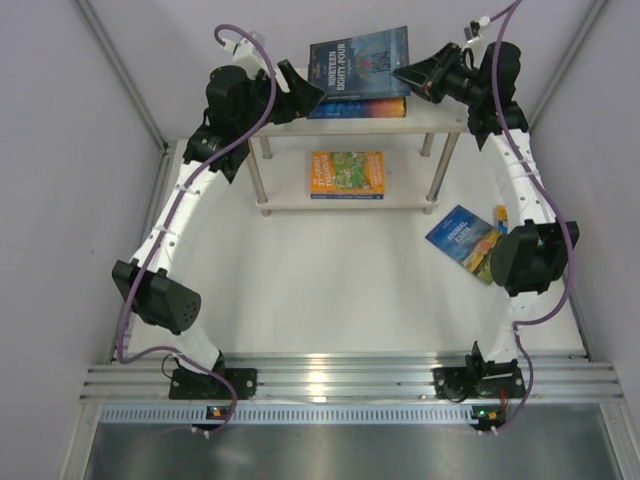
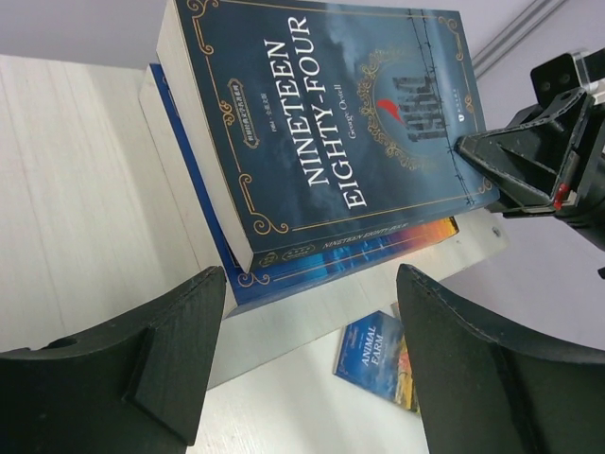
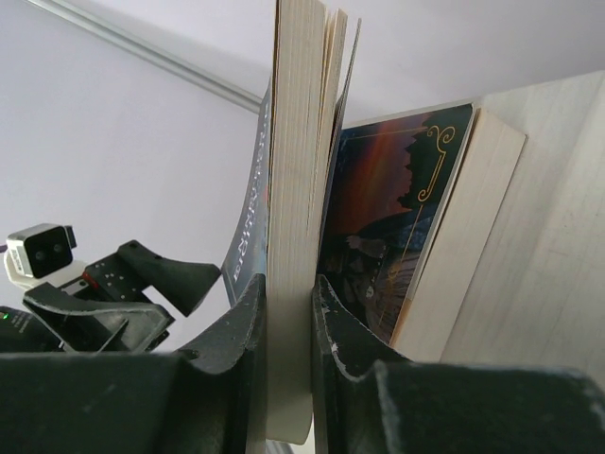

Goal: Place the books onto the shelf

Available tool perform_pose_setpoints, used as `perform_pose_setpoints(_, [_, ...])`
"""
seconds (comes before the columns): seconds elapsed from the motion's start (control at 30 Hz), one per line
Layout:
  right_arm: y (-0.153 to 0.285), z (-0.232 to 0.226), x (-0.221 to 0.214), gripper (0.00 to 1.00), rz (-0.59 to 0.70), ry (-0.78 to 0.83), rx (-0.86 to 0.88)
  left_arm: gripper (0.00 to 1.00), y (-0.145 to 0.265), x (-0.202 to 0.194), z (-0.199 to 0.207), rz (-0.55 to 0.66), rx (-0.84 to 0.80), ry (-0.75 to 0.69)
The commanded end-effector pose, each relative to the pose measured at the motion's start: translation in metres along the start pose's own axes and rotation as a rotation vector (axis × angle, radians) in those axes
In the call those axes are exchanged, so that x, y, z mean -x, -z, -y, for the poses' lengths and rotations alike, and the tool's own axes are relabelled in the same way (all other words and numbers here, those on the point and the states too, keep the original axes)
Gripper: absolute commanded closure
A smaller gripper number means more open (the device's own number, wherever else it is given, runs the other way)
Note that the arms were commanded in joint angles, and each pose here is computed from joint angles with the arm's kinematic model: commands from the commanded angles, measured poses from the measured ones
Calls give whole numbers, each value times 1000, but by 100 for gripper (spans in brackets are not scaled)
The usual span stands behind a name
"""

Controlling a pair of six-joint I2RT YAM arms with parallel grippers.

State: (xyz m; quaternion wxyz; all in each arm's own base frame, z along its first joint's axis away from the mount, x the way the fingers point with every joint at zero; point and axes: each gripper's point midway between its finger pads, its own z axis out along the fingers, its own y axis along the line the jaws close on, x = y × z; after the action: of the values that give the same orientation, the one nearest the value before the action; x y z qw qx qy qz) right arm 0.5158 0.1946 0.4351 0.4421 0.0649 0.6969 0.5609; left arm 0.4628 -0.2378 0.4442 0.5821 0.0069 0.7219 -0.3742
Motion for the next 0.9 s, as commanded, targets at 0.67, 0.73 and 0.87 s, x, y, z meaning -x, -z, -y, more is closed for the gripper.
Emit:
perform_pose_setpoints(0.67, [6,-38,3,100,16,74,94,23,-9,-1,-6,14,-29,-11])
perform_pose_setpoints(0.73, [6,-39,2,100,18,73,93,24,-10,-1,-7,12,-26,-8])
perform_pose_setpoints(0.87, [3,-41,-3,100,9,63,96,24,-13,-6,-10,2,-26,-2])
